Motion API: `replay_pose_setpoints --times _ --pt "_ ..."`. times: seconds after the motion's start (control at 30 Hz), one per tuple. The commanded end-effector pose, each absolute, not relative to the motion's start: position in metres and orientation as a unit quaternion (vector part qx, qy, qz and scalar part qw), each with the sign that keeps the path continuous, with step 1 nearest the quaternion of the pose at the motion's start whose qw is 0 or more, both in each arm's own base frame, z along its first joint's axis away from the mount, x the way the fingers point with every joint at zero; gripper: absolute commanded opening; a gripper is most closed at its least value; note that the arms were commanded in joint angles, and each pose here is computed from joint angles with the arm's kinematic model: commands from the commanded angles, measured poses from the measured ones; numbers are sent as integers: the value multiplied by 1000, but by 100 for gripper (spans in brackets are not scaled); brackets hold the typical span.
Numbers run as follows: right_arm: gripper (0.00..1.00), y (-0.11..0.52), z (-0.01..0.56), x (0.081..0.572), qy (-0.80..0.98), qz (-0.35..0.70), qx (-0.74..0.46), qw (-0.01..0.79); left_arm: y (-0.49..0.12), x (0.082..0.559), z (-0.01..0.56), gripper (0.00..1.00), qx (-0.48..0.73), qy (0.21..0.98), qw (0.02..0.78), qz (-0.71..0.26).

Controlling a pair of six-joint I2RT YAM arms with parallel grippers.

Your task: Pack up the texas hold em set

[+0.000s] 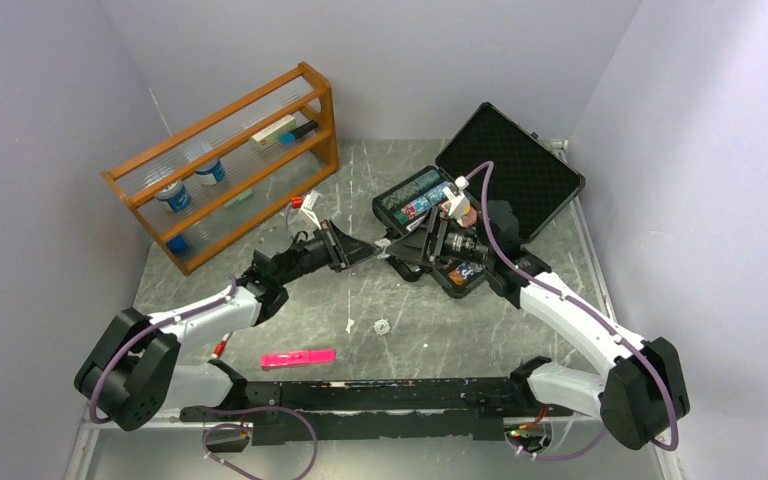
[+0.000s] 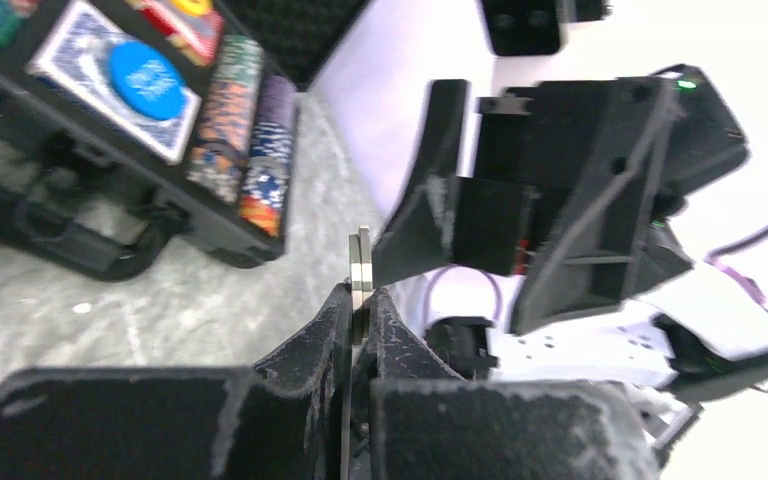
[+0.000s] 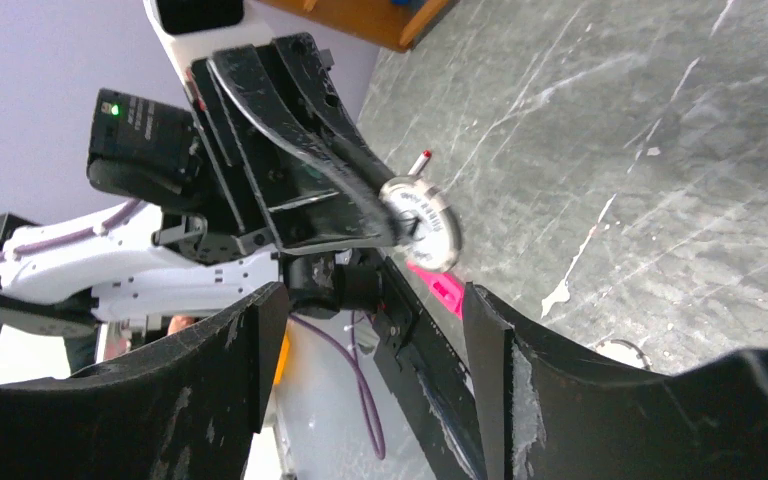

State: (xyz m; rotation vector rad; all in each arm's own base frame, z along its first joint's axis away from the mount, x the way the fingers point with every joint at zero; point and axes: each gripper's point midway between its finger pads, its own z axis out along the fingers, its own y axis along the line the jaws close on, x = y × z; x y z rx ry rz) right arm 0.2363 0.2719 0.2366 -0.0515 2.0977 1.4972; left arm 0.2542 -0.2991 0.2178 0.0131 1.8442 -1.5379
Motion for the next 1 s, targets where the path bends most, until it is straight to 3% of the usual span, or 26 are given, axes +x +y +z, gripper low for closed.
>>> replay_pose_setpoints --times 0.0,0.13,0.37,0.8,0.9,0.97 --pt "67 278 253 226 749 592 -75 288 -304 223 274 5 38 641 330 -692" --pt "59 281 260 225 737 608 -76 285 -303 217 289 5 40 620 326 -712" --pt "32 280 294 214 676 665 -74 308 -299 209 300 5 30 596 314 -738" --pt "31 285 305 220 657 688 -68 301 -296 203 311 5 27 575 308 -758" --pt "23 287 308 216 650 696 -81 296 -296 205 310 5 28 578 311 -754" --pt "11 287 312 212 644 701 -92 293 -296 205 309 5 27 579 312 -753"
